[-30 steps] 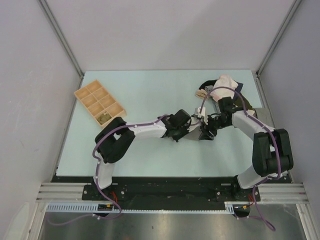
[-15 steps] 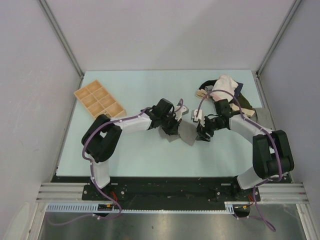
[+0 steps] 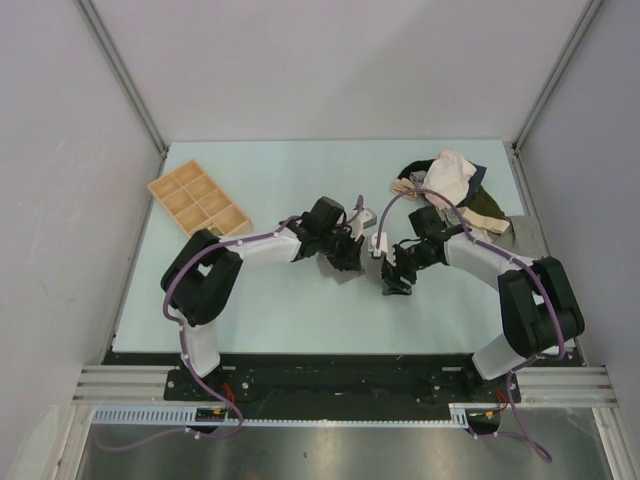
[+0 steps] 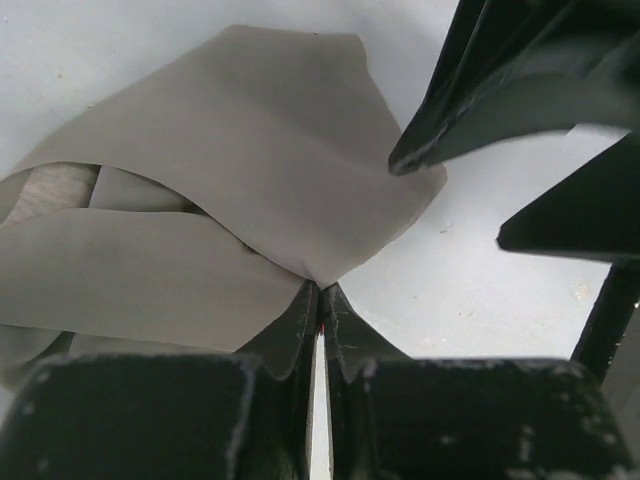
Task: Roll the underwear
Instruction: Flatten out the underwear at the center of the board.
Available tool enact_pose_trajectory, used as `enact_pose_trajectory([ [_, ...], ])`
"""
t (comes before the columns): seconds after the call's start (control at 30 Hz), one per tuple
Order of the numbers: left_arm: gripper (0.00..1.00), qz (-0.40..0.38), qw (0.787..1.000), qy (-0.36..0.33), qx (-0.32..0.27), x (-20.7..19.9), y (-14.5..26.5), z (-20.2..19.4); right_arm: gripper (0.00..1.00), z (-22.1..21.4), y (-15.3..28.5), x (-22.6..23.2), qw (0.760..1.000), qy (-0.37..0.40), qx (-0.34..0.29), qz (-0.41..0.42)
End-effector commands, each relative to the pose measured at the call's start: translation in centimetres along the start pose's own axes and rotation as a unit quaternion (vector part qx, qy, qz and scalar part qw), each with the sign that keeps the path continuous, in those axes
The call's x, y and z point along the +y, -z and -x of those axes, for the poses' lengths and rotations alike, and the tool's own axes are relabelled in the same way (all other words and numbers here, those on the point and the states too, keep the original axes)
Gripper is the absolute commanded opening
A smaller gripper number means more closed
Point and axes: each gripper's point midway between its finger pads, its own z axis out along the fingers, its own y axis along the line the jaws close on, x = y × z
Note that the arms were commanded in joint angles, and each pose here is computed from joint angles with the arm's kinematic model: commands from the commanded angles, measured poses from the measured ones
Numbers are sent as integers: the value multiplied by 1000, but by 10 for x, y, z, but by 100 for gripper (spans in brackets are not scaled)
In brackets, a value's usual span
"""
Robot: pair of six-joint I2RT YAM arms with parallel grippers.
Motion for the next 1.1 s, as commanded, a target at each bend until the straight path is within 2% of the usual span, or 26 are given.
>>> enact_pose_trajectory([
  [0.0,8,-32,998,5,-45,-13,18,26,69,-10,-12,-10,999,-1,33,-26],
  [0.17,8,-51,997,20,-60,-14,21,26,66,-20,-18,-22,997,-19,54,-57],
  [0.23,7,-57,996,27,-63,-15,21,25,58,-21,-18,-24,996,-21,59,-65],
  [0.27,7,-58,996,29,-64,-13,21,25,53,-20,-18,-26,996,-22,58,-67],
  [0.3,7,-59,996,32,-65,-14,22,25,41,-19,-17,-26,996,-20,55,-67],
  [0.37,7,-58,995,34,-70,-11,24,27,25,-12,-15,-24,997,-17,44,-67],
  [0.4,7,-58,995,36,-72,-10,25,29,10,-6,-13,-25,997,-14,35,-68],
  [0.47,7,-52,994,42,-82,-3,31,36,0,10,-4,-34,995,-7,17,-96],
  [0.57,6,-48,993,43,-102,10,46,59,0,36,14,-56,990,12,1,-138],
  [0.6,6,-43,993,47,-97,14,51,62,0,58,29,-77,985,28,-7,-172],
  [0.63,6,-36,992,36,-114,19,62,84,0,68,38,-88,982,32,-9,-188],
  [0.7,6,-21,992,36,-119,35,80,99,0,85,56,-116,974,34,-3,-223],
  [0.73,6,-5,989,24,-146,47,98,127,0,121,80,-138,965,56,-23,-257],
  [0.8,6,9,988,18,-153,55,120,147,0,136,97,-158,958,54,-24,-280],
  [0.83,6,22,983,3,-180,62,143,175,0,168,122,-171,949,70,-43,-305],
  [0.9,6,27,982,-12,-185,59,163,191,0,192,141,-178,944,75,-59,-317],
  [0.93,6,37,977,-30,-207,56,184,213,0,200,148,-178,942,74,-66,-320],
  [1.07,6,41,971,-66,-227,33,218,227,0,231,175,-163,932,101,-101,-334],
])
